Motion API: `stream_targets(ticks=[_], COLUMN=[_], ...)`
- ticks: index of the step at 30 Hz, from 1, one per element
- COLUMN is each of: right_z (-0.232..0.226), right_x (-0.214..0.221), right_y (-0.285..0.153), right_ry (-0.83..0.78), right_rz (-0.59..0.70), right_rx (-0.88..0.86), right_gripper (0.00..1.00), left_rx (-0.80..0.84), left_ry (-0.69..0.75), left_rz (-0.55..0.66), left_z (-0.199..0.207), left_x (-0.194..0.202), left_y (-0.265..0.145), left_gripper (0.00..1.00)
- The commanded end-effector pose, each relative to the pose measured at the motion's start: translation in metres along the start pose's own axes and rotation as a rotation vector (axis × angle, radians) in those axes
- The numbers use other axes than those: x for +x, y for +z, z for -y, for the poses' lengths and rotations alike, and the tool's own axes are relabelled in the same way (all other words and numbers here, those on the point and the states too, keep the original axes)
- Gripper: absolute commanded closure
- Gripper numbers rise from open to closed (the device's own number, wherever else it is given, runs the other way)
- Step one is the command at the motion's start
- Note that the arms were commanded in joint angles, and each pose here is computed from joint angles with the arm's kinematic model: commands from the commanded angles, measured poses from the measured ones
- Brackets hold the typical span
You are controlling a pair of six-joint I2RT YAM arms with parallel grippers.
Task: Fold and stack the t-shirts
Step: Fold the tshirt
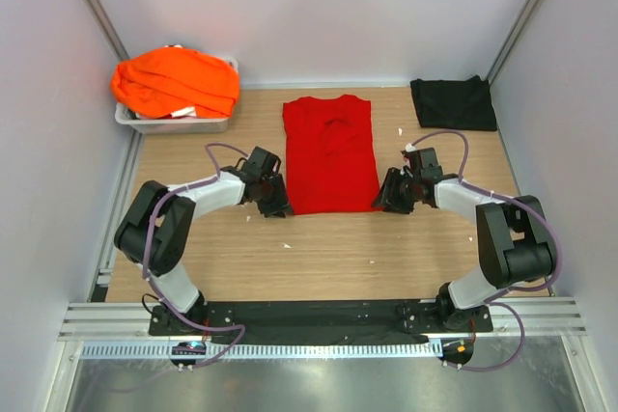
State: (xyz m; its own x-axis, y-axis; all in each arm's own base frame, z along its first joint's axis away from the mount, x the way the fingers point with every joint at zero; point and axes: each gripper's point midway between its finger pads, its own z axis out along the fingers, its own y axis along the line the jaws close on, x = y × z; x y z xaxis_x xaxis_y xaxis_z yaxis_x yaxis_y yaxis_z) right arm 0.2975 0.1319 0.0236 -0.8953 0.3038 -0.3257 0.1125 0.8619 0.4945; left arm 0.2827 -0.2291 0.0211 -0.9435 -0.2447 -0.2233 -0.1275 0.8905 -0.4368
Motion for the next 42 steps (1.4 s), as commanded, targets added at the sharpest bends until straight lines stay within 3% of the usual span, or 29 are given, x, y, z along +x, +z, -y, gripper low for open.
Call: stream_targets(ticks=[1,3,5,8,9,13,21,33,42], right_z=[0.027,0.027,0.026,0.026,0.024,0.022,0.013,-0.022,-0.031], right_x=[0.015,0.017,0.018,0.021,0.021,0.020,0.027,0.071,0.095], right_y=[-0.001,0.000,0.002,0.003,0.003,0.000,-0.023,-0.088,-0.127], right_ry=[0.007,0.010,0.013,0.021,0.020,0.023,0.018,0.134,0.144], right_rz=[-0.023,-0.028,-0.032,-0.037,-0.040,-0.035,-0.018,-0.002,0.023], right_rx=[0.097,0.091,0.080,0.069,0.063,0.054,0.031,-0.148,-0.201], right_gripper=[0.53,0.56,0.61,0.74,0.82,0.98,0.99,0.99,0.99], left_rx=[-0.059,-0.061,-0.061,-0.062,-0.064,-0.076,-0.094,-0.100,-0.090], left_ry=[0.005,0.005,0.004,0.001,0.003,0.023,0.050,0.105,0.104], left_rz=[-0.018,-0.016,-0.016,-0.010,-0.003,0.021,0.057,0.073,0.100], left_z=[-0.016,-0.017,-0.017,-0.016,-0.015,-0.011,-0.004,0.003,-0.005], left_x=[0.008,0.008,0.008,0.006,0.004,0.003,0.013,0.081,0.100], left_y=[0.012,0.013,0.014,0.015,0.014,0.009,-0.022,-0.079,-0.120], left_gripper=[0.69,0.72,0.85,0.97,1.00,1.00,1.00,1.00,1.00])
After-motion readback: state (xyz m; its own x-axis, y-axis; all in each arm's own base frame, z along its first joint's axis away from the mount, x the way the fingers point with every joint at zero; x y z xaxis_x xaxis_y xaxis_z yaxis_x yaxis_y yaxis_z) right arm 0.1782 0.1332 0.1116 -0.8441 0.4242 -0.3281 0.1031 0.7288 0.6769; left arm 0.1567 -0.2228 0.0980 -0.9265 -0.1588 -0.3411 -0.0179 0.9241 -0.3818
